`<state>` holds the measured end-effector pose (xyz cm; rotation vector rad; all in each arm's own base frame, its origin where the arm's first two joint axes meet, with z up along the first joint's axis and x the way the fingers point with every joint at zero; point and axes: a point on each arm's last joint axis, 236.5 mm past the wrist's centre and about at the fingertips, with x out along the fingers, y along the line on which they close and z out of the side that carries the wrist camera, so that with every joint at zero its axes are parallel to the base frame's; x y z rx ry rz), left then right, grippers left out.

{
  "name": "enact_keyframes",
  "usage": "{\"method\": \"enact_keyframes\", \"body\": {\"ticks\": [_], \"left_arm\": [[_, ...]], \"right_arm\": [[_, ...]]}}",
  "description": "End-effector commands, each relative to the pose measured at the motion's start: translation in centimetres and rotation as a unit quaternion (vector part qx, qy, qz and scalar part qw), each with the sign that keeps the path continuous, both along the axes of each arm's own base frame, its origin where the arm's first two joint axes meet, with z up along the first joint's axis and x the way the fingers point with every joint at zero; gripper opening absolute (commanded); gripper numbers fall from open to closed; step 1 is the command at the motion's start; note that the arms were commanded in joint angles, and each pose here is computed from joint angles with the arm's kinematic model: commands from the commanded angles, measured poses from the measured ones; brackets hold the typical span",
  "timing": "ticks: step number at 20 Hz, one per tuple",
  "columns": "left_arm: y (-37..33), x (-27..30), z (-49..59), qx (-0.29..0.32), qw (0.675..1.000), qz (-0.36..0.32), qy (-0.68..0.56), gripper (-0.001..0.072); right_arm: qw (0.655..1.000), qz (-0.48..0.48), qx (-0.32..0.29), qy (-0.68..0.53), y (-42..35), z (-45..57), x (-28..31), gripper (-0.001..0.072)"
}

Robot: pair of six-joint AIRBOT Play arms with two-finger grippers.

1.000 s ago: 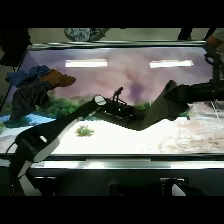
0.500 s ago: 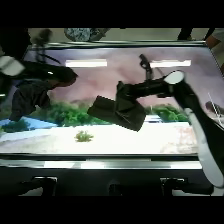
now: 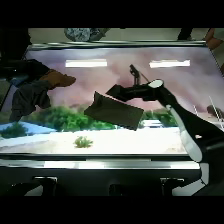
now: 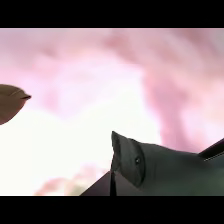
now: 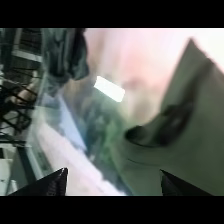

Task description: Fold the shirts.

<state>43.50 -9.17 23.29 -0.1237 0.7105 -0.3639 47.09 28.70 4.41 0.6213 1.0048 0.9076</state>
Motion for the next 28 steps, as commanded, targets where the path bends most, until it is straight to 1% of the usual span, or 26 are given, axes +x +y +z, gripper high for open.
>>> {"method": "enact_keyframes", "body": {"ticks": [1, 2, 3, 4, 5, 6, 9, 10, 11, 12, 13, 14, 15, 17, 20, 22, 24, 26, 28], "left_arm": [[0.5, -0.3, -1.6, 0.008, 1.000, 0.003, 0.018, 0.0032], [0.5, -0.3, -1.9, 0.008, 1.000, 0.003, 0.021, 0.0032], [0.5, -0.4, -2.1, 0.007, 1.000, 0.003, 0.023, 0.0032], [0.5, -0.4, -2.1, 0.007, 1.000, 0.003, 0.024, 0.0032], [0.4, -0.4, -2.1, 0.007, 1.000, 0.002, 0.023, 0.0032], [0.4, -0.4, -2.1, 0.007, 1.000, 0.002, 0.023, 0.0032], [-0.2, -0.5, -1.9, -0.008, 1.000, -0.003, 0.024, 0.0032], [-0.6, -0.5, -1.7, -0.015, 1.000, -0.006, 0.024, 0.0032], [-0.8, -0.6, -1.6, -0.022, 0.999, -0.009, 0.024, 0.0032], [-0.9, -0.6, -1.6, -0.023, 0.999, -0.009, 0.024, 0.0032], [-0.9, -0.6, -1.6, -0.024, 0.999, -0.009, 0.024, 0.0033], [-0.9, -0.6, -1.6, -0.023, 0.999, -0.009, 0.024, 0.0032], [-0.9, -0.5, -1.6, -0.023, 0.999, -0.009, 0.024, 0.0033], [-0.9, -0.5, -1.7, -0.023, 0.999, -0.009, 0.025, 0.0032], [-0.9, -0.5, -1.9, -0.023, 0.999, -0.009, 0.028, 0.0033], [-0.9, -0.4, -2.0, -0.023, 0.999, -0.009, 0.029, 0.0033], [-0.9, -0.3, -2.2, -0.023, 0.999, -0.009, 0.031, 0.0033], [-0.9, -0.2, -2.6, -0.026, 0.999, -0.007, 0.037, 0.0033], [-0.9, -0.3, -3.3, -0.027, 0.999, -0.005, 0.046, 0.0033]], "right_arm": [[0.984, 0.017, -0.167, 0.051, -12.2, -3.2, -2.6, 0.0672], [0.968, 0.027, -0.234, 0.089, -16.6, -4.8, -4.6, 0.0671], [0.950, 0.043, -0.282, 0.127, -19.8, -6.3, -7.1, 0.0671], [0.937, 0.052, -0.306, 0.161, -21.6, -7.9, -9.4, 0.0671], [0.936, 0.042, -0.299, 0.182, -21.8, -9.4, -10.6, 0.0672], [0.943, 0.022, -0.268, 0.199, -20.5, -10.9, -11.1, 0.0672], [0.967, -0.062, -0.158, 0.189, -15.7, -12.9, -9.1, 0.0670], [0.969, -0.083, -0.137, 0.188, -14.8, -13.3, -8.4, 0.0657], [0.970, -0.095, -0.121, 0.188, -13.9, -13.5, -7.8, 0.0608], [0.971, -0.100, -0.110, 0.190, -13.1, -13.6, -7.5, 0.0578], [0.971, -0.102, -0.102, 0.189, -12.3, -13.7, -7.2, 0.0466], [0.972, -0.105, -0.101, 0.183, -12.0, -13.8, -6.9, 0.0236], [0.976, -0.102, -0.096, 0.165, -11.7, -13.3, -6.5, 0.0050], [0.987, -0.074, -0.100, 0.098, -12.3, -11.3, -4.9, 0.0045], [0.991, -0.085, -0.092, 0.053, -16.4, -7.2, -1.8, 0.0044], [0.989, -0.113, -0.096, 0.026, -22.0, -4.2, 0.1, 0.0044], [0.982, -0.155, -0.108, 0.017, -28.7, -2.0, 0.4, 0.0045], [0.971, -0.204, -0.119, 0.020, -35.4, -0.4, -0.7, 0.0045], [0.956, -0.265, -0.120, 0.025, -42.0, 0.9, -3.3, 0.0045]]}}
